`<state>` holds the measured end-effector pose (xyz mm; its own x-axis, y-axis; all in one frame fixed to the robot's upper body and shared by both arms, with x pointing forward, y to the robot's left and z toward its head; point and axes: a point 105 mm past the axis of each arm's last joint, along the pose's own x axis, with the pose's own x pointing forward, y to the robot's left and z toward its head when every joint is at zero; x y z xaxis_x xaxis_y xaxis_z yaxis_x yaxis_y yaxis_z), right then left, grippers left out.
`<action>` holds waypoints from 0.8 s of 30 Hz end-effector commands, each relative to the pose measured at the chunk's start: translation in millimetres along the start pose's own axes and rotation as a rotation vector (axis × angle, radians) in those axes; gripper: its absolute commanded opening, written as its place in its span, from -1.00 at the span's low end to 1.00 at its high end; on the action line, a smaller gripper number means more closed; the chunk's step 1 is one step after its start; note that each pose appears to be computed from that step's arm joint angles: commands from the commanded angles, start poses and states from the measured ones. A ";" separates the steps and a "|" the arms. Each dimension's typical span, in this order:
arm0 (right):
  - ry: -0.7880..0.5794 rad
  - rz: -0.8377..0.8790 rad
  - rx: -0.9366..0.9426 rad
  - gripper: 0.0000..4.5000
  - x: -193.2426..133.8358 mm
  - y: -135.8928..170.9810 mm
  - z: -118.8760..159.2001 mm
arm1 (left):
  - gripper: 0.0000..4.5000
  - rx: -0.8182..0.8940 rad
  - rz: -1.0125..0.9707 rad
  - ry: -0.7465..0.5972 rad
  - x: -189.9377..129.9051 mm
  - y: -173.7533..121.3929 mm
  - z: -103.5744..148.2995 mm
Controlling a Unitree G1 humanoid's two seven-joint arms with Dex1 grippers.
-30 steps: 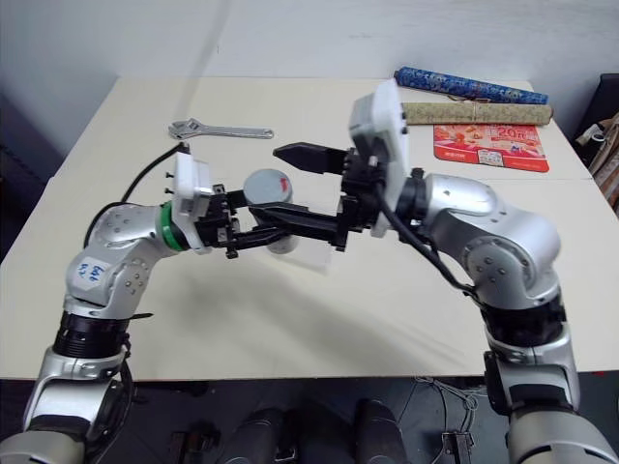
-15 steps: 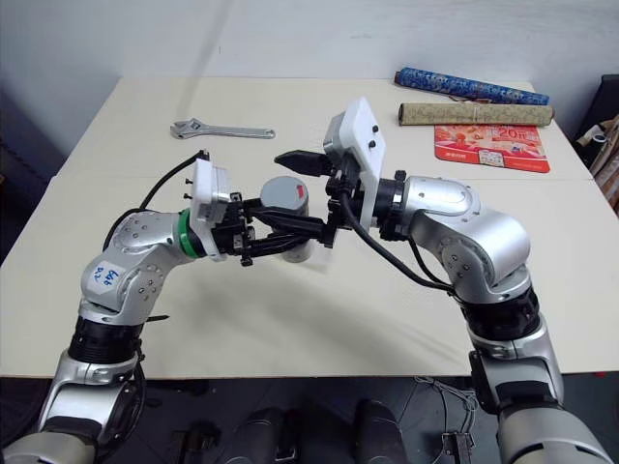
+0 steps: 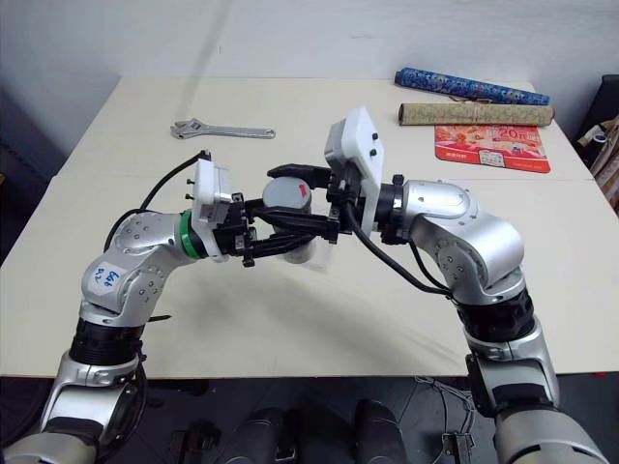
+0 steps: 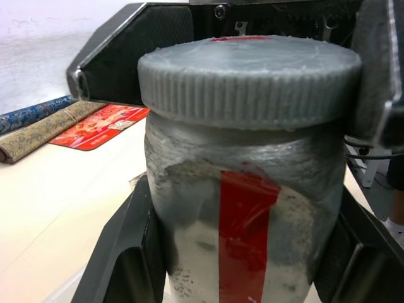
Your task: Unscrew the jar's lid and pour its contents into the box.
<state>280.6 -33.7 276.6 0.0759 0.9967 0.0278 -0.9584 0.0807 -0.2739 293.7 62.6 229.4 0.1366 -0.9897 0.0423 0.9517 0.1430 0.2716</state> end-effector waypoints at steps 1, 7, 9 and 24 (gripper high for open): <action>-0.014 0.234 -0.039 0.14 -9.3 19.2 13.1 | 0.03 0.025 -0.161 -0.060 -4.1 -15.2 14.5; -0.008 0.310 -0.069 0.14 -12.2 14.9 13.1 | 0.03 0.020 -0.296 -0.049 -5.9 -28.1 12.5; -0.028 0.206 -0.084 0.29 -11.5 2.5 16.3 | 0.03 0.023 -0.281 -0.057 -6.5 -26.1 13.3; -0.072 -0.009 -0.099 0.99 -3.9 -4.9 28.8 | 0.03 -0.016 -0.088 -0.075 -0.1 -5.7 7.4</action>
<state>280.1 -39.7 296.9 0.0459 0.9955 0.0831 -0.9429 0.0706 -0.3254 288.8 64.1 231.3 0.0442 -0.9952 0.0870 0.9690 0.0639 0.2386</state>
